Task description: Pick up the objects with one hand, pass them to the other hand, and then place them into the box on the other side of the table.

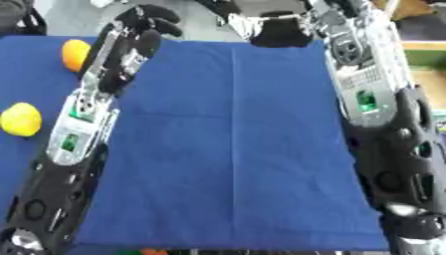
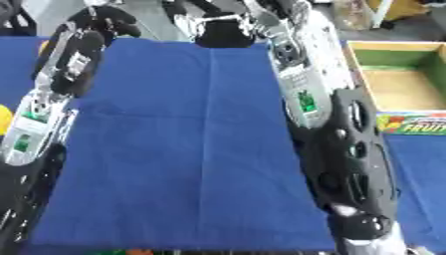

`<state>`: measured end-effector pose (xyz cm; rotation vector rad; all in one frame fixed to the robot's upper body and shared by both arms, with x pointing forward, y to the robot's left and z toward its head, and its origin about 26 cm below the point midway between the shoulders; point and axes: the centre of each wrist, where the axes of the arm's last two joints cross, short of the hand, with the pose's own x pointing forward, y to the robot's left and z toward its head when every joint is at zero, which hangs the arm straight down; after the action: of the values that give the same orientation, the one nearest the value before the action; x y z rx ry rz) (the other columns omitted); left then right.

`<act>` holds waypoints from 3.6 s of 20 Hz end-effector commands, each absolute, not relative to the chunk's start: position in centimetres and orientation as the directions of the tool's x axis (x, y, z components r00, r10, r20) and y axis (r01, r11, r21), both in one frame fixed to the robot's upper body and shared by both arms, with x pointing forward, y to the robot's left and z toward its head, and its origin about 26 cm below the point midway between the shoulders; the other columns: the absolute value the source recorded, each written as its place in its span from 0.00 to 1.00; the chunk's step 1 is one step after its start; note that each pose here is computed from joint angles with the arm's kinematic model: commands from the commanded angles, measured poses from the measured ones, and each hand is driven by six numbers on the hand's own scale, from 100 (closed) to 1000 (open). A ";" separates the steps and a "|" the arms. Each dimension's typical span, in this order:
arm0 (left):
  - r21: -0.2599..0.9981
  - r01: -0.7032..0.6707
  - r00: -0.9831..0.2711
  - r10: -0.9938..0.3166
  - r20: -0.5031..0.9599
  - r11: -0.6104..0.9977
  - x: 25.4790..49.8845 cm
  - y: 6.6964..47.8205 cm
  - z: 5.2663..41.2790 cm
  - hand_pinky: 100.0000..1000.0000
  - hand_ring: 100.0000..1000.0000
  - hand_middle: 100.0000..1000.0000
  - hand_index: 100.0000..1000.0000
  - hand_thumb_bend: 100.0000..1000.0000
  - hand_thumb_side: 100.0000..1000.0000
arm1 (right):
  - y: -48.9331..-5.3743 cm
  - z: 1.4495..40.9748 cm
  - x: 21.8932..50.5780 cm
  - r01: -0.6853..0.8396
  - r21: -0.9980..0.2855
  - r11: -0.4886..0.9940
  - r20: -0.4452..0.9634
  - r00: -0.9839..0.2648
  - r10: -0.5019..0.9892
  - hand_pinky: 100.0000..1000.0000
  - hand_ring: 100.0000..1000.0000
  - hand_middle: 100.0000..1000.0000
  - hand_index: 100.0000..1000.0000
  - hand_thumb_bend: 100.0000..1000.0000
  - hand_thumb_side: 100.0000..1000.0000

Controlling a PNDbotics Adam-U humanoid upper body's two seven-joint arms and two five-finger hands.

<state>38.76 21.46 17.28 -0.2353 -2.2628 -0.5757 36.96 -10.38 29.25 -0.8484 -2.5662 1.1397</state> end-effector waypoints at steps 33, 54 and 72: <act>0.322 0.270 -0.730 -0.025 0.683 0.908 35.5 24.4 18.6 0.82 0.59 0.58 0.68 0.54 0.61 | -33.4 23.9 47.5 0.727 -0.606 0.324 0.677 0.257 0.689 0.84 0.74 0.74 0.62 0.23 0.09; 0.328 0.269 -0.727 -0.032 0.686 0.906 35.5 24.6 18.5 0.82 0.59 0.58 0.68 0.53 0.61 | -36.4 16.2 48.6 0.597 -0.764 0.246 0.616 0.562 0.551 0.85 0.77 0.76 0.87 0.42 0.28; 0.327 0.271 -0.722 -0.034 0.692 0.905 35.6 24.7 18.3 0.82 0.59 0.58 0.68 0.54 0.61 | -36.0 18.2 48.6 0.645 -0.746 0.165 0.604 0.552 0.575 0.85 0.78 0.79 1.00 0.69 0.48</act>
<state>35.61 24.19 17.53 -0.1893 -2.3037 -0.5153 48.54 -35.22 15.40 -1.4513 -1.0527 -0.0249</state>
